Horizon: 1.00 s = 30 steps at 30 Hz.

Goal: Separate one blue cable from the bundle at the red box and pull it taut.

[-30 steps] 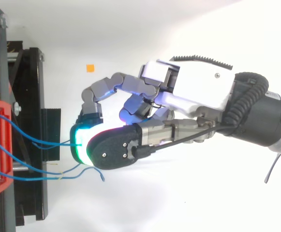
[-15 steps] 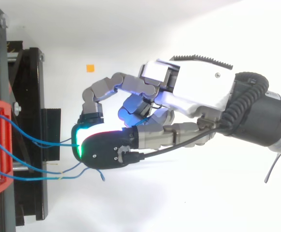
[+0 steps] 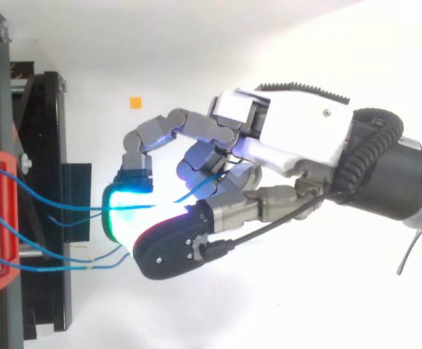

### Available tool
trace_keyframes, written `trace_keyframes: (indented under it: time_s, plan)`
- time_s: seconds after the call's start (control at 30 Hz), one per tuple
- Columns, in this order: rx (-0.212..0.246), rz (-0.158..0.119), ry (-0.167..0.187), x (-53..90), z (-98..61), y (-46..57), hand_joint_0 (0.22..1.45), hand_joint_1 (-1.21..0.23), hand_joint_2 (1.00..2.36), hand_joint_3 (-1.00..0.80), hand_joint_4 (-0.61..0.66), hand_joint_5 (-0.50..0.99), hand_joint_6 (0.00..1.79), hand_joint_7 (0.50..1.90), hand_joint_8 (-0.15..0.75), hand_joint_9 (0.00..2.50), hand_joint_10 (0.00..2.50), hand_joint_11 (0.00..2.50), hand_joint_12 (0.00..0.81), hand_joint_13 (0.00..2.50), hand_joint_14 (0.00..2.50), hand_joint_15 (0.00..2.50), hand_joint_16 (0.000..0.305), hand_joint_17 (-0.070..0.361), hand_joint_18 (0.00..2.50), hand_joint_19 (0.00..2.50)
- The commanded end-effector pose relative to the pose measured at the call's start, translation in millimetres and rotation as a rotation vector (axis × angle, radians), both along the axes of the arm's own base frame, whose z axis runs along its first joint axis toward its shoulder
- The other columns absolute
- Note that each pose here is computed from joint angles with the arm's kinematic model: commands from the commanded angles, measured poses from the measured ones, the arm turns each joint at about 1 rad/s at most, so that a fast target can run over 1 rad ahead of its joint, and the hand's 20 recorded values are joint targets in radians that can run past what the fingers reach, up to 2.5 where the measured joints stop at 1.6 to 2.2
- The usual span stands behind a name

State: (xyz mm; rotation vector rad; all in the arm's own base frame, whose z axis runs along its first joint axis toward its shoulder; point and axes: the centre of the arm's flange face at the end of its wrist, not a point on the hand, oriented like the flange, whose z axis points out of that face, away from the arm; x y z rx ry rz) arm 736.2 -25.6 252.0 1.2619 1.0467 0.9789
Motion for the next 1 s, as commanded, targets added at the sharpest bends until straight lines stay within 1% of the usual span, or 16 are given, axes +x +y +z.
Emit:
trace_keyframes:
  time_s: [0.0,0.1,0.23,0.37,0.43,0.47,0.5,0.53,0.57,0.6,0.7,0.77,0.8,0.83,0.87,0.97]
  plan:
    - [0.000,-0.002,-0.001,0.1,0.7,-1.1,0.59,-0.62,1.01,-0.37,0.12,-0.15,0.79,1.20,0.425,1.02,2.50,2.50,0.442,1.44,2.50,1.47,0.128,0.096,1.95,1.02]
    - [-0.001,0.000,0.000,-0.2,0.0,0.0,0.58,-0.66,1.02,-0.24,0.13,-0.15,0.81,1.24,0.392,1.02,2.50,2.50,0.442,1.44,2.50,1.48,0.128,0.096,1.95,1.02]
    - [-0.001,-0.002,0.000,-0.3,0.0,-0.2,0.58,-0.71,1.02,-0.16,0.15,-0.15,0.82,1.25,0.356,1.02,2.50,2.50,0.440,1.47,2.50,1.46,0.148,0.111,2.00,0.95]
    - [-0.001,-0.002,0.002,-0.2,0.4,-0.2,0.58,-0.75,1.02,-0.11,0.14,-0.15,0.82,1.28,0.361,1.00,2.50,2.50,0.440,1.45,2.50,1.47,0.144,0.108,1.96,0.99]
    - [-0.001,-0.002,0.002,-0.2,0.4,-0.2,0.58,-0.74,1.03,-0.12,0.15,-0.15,0.82,1.27,0.387,1.00,2.50,2.50,0.439,1.44,2.50,1.47,0.138,0.103,1.95,1.02]
    - [-0.001,-0.002,0.003,-0.6,-0.3,-0.3,0.57,-0.72,1.02,-0.15,0.17,-0.15,0.83,1.24,0.403,1.00,2.50,2.50,0.439,1.45,2.50,1.46,0.143,0.107,1.96,0.99]
    - [-0.001,-0.002,0.002,-0.2,0.4,-0.2,0.56,-0.62,1.01,-0.35,0.17,-0.15,0.83,1.23,0.411,0.99,2.50,2.50,0.438,1.43,2.50,1.48,0.133,0.100,1.93,1.02]
    - [-0.001,-0.002,0.005,-0.4,-1.4,-0.2,0.56,-0.61,1.01,-0.37,0.17,-0.15,0.83,1.22,0.412,0.99,2.50,2.50,0.438,1.43,2.50,1.48,0.133,0.100,1.93,1.02]
    - [-0.001,-0.002,0.002,-0.2,0.4,-0.2,0.56,-0.51,1.00,-0.45,0.18,-0.15,0.83,1.20,0.415,1.00,2.50,2.50,0.437,1.43,2.50,1.45,0.137,0.103,1.92,0.99]
    - [-0.001,-0.002,0.002,-0.2,0.4,-0.2,0.58,-0.46,1.01,-0.44,0.18,-0.15,0.82,1.21,0.411,1.00,2.50,2.50,0.440,1.43,2.50,1.46,0.043,0.098,1.91,1.00]
    - [-0.001,-0.002,0.002,-0.2,0.4,-0.2,0.60,-0.43,1.01,-0.42,0.18,-0.15,0.82,1.21,0.421,1.00,2.50,2.50,0.441,1.43,2.50,1.46,0.043,0.098,1.91,0.99]
    - [-0.001,-0.002,0.003,-0.1,-0.7,-0.2,0.60,-0.45,1.01,-0.35,0.19,-0.15,0.82,1.21,0.433,1.01,2.50,2.50,0.449,1.43,2.50,1.47,0.045,0.100,1.91,0.97]
    - [-0.001,-0.002,0.002,-0.4,-0.1,-0.2,0.59,-0.47,1.01,-0.28,0.19,-0.15,0.81,1.20,0.425,1.02,2.50,2.50,0.453,1.45,2.50,1.47,0.139,0.104,1.93,0.93]
    - [-0.002,-0.002,0.002,0.1,-0.5,-0.1,0.59,-0.47,1.01,-0.28,0.19,-0.15,0.81,1.20,0.425,1.02,2.50,2.50,0.453,1.45,2.50,1.47,0.139,0.104,1.93,0.93]
    - [-0.003,-0.002,0.004,-0.6,-0.3,-0.3,0.58,-0.49,1.02,-0.21,0.20,-0.15,0.82,1.18,0.419,1.04,2.50,2.50,0.460,1.49,2.50,1.46,0.157,0.118,2.00,0.84]
    - [-0.003,-0.002,0.005,-0.4,-1.4,-0.2,0.58,-0.52,1.02,-0.13,0.20,-0.14,0.81,1.17,0.413,1.04,2.50,2.50,0.462,1.51,2.50,1.46,0.170,0.128,2.03,0.80]
